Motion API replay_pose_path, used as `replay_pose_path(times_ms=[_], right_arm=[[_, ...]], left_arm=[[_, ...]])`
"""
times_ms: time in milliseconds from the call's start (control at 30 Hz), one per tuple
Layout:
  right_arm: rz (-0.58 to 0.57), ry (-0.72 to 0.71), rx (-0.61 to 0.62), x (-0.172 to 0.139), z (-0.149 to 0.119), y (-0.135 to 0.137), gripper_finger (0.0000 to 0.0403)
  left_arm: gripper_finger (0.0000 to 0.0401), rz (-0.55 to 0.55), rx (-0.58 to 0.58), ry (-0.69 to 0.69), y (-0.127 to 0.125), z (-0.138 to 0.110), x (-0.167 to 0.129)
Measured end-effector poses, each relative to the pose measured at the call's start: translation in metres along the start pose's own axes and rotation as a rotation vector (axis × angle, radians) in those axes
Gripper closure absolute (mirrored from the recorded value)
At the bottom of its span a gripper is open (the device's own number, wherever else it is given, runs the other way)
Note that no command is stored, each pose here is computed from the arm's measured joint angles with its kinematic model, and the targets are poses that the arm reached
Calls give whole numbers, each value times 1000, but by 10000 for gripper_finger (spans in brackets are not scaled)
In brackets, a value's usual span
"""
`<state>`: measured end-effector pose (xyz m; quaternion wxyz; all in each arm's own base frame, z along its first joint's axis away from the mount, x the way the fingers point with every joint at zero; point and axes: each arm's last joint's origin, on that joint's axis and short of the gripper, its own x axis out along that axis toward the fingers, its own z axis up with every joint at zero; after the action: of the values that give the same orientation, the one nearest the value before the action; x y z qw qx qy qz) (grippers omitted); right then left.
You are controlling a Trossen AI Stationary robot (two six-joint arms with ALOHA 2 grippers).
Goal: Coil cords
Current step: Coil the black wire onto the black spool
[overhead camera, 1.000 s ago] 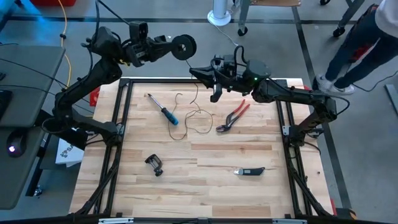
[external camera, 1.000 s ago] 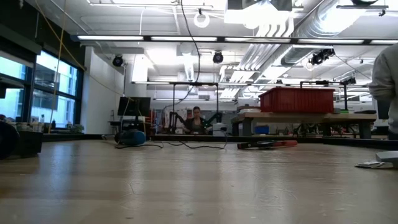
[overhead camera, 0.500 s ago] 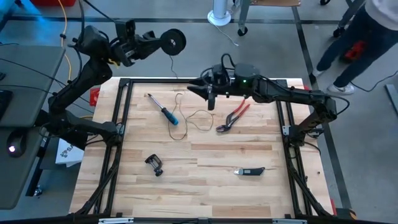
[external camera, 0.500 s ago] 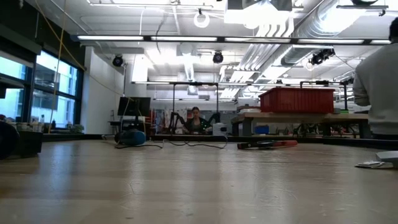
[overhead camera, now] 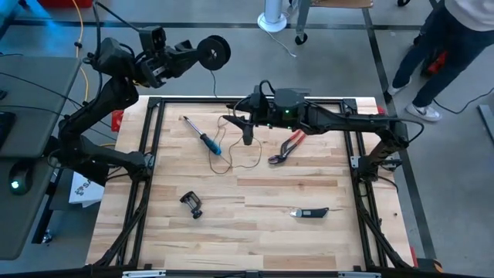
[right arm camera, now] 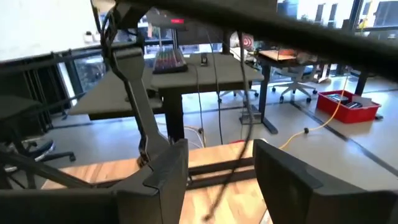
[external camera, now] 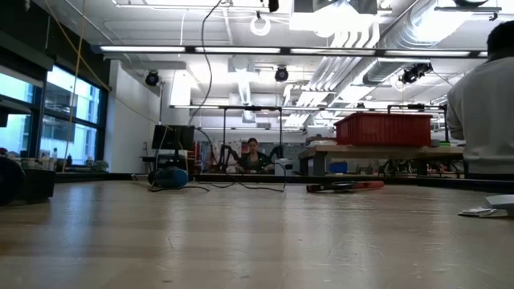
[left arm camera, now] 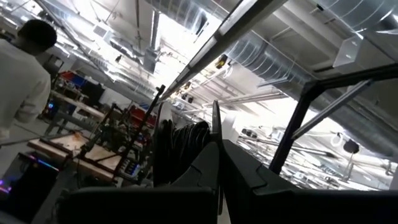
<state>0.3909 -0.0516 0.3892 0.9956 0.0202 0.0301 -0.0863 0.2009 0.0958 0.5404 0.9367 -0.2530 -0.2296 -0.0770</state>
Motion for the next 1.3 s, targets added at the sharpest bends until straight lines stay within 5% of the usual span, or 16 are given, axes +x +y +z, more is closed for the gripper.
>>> replay_pose_path(times_ms=[633, 1067, 1300], right_arm=[[-68, -40, -2, 3, 1, -3, 282], [-55, -38, -14, 4, 0, -3, 393], [-45, -8, -18, 2, -1, 1, 402]], left_arm=[[401, 17, 3, -14, 0, -1, 1], [401, 19, 3, -16, 0, -1, 1], [401, 31, 61, -11, 0, 0, -1]])
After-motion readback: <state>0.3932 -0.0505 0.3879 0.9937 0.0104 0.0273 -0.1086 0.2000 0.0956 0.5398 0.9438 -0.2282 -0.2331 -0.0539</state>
